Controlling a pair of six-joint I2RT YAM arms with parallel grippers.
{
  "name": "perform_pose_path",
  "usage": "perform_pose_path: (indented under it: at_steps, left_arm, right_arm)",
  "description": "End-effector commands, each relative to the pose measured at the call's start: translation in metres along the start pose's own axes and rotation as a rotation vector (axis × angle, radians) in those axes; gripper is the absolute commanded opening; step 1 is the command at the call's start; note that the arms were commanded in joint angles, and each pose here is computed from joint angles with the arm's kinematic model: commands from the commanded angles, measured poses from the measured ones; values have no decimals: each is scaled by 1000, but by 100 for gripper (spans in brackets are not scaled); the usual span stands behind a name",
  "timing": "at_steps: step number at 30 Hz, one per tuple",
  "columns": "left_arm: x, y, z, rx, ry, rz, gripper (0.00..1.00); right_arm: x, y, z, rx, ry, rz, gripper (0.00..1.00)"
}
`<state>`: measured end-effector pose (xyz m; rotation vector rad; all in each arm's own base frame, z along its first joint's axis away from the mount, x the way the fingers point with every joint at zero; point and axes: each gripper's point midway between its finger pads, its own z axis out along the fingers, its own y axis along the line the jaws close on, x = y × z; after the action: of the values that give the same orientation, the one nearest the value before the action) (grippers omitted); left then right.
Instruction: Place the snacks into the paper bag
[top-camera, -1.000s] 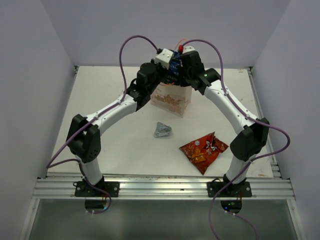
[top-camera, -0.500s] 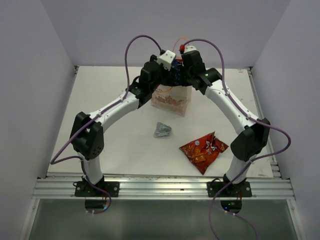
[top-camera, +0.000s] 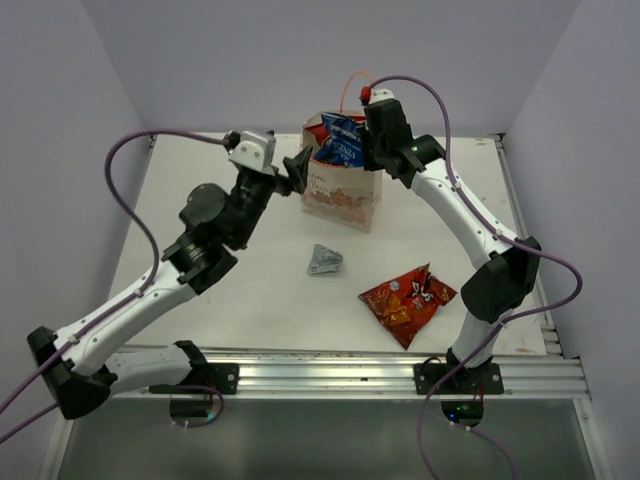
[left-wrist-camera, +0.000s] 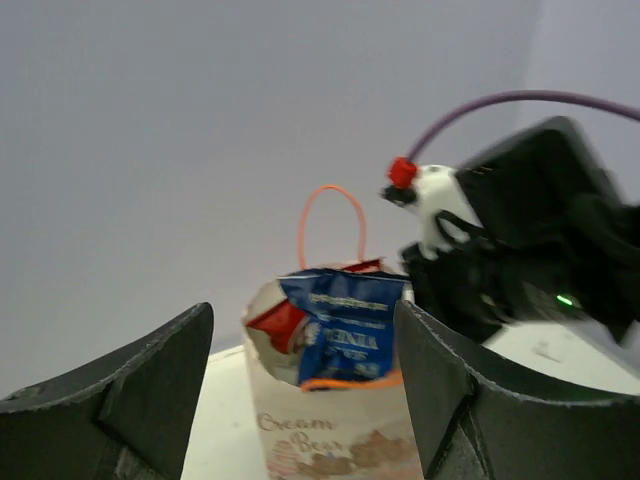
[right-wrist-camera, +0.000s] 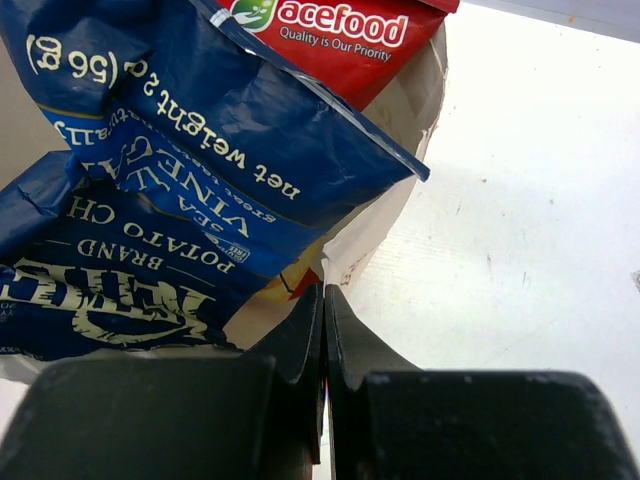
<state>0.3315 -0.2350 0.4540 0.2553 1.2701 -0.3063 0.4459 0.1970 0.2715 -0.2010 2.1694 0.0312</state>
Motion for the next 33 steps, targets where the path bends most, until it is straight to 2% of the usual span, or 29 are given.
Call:
perform_pose_path:
  at_steps: [1,2,4,5,8,10,14,19,24,28,33]
  left_arm:
    - [85,-54,-43,266,227,-80,76]
    - [120,-67,-60,341,353,-75,77]
    - [164,-101,-90,534,498,-116,78]
    - [196,-109,-105,574,616,-129,80]
    - [233,-133,-126,691,729,-190,82]
    - [241,-143,-128,737,733,-209,82]
    - [268,-171,-132,840,796,-233,95]
    - [272,-208,-127,930,778,-261,96]
    - [293,-246,-134,1005,822,-239,96]
    - [324,-256,-142,958,862,-155,96]
    - [342,-252,-135,849,849,-77,96]
  right_arm:
    - [-27,1,-19,-16,-75,19,0]
    - [-28,0,-20,-15,-77,18,0]
    - [-26,0,-19,-14,-71,16,0]
    - [-25,-1,-20,-14,-71,17,0]
    - [-24,0,-21,-17,-69,18,0]
    - [-25,-1,-23,-17,-69,21,0]
    - [-25,-1,-26,-20,-72,22,0]
    - [-25,-3,-30,-20,-72,19,0]
    - [-24,-5,-32,-15,-71,14,0]
    - [-22,-5,-33,-15,-68,15,0]
    - [-19,-6,-35,-16,-69,13,0]
